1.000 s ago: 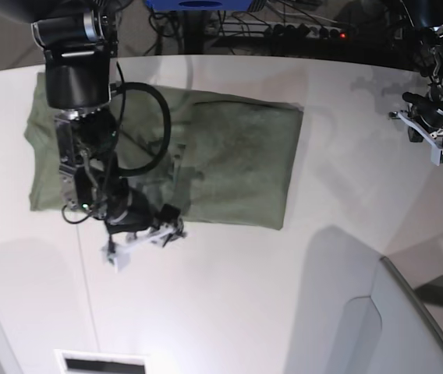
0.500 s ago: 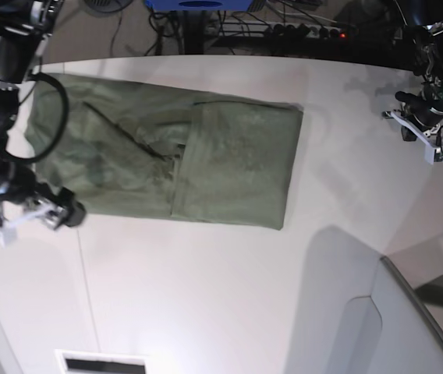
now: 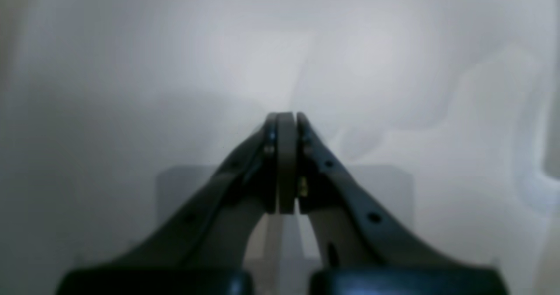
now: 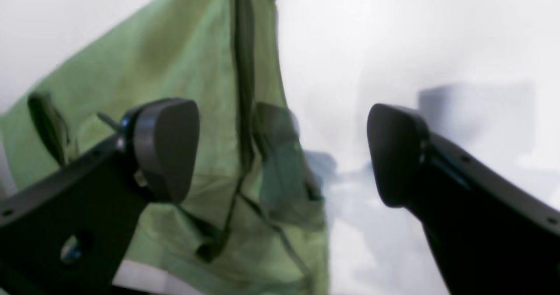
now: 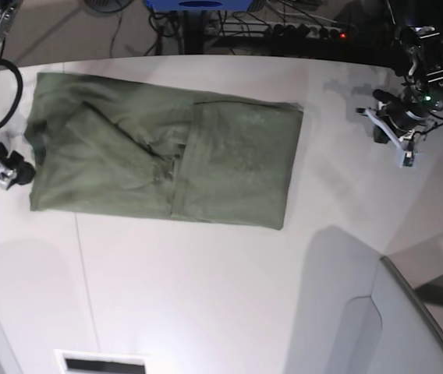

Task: Layout the t-shirt on the table in an organized manner, then fold the t-shirt properly
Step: 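Release the band end and withdraw the right gripper beside the shirt, then grasp both ends of the shirt band with both grippers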

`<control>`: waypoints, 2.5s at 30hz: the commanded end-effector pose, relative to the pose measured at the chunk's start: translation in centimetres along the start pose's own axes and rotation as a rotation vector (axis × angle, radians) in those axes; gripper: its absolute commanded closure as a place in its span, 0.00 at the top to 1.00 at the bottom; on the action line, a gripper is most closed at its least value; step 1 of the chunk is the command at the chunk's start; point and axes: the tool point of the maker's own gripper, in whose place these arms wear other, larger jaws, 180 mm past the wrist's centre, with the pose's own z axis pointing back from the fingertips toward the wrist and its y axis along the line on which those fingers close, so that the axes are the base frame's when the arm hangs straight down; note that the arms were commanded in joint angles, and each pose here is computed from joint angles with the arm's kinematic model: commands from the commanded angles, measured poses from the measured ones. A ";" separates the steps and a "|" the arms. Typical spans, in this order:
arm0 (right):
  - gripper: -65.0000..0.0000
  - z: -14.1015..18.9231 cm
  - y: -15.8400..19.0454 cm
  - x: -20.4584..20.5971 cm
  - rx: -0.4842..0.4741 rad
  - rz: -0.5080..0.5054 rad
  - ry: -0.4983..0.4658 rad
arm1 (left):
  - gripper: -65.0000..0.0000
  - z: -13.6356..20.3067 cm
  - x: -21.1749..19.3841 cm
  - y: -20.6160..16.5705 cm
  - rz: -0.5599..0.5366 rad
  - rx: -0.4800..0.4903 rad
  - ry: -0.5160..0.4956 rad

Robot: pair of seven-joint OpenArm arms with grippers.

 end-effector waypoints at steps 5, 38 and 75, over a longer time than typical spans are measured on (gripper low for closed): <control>0.88 0.1 -0.6 -0.9 0.010 -0.011 0.008 | 0.00 -0.1 2.8 0.1 0.000 0.007 -0.071; 0.53 -3.3 6.4 -6.8 0.130 0.072 0.139 | 0.00 -4.4 5.9 -16.6 -0.151 -0.325 -0.064; 0.01 -0.6 20.9 -4.9 0.128 0.129 0.112 | 0.00 -4.4 9.5 -27.8 -0.248 -0.521 -0.109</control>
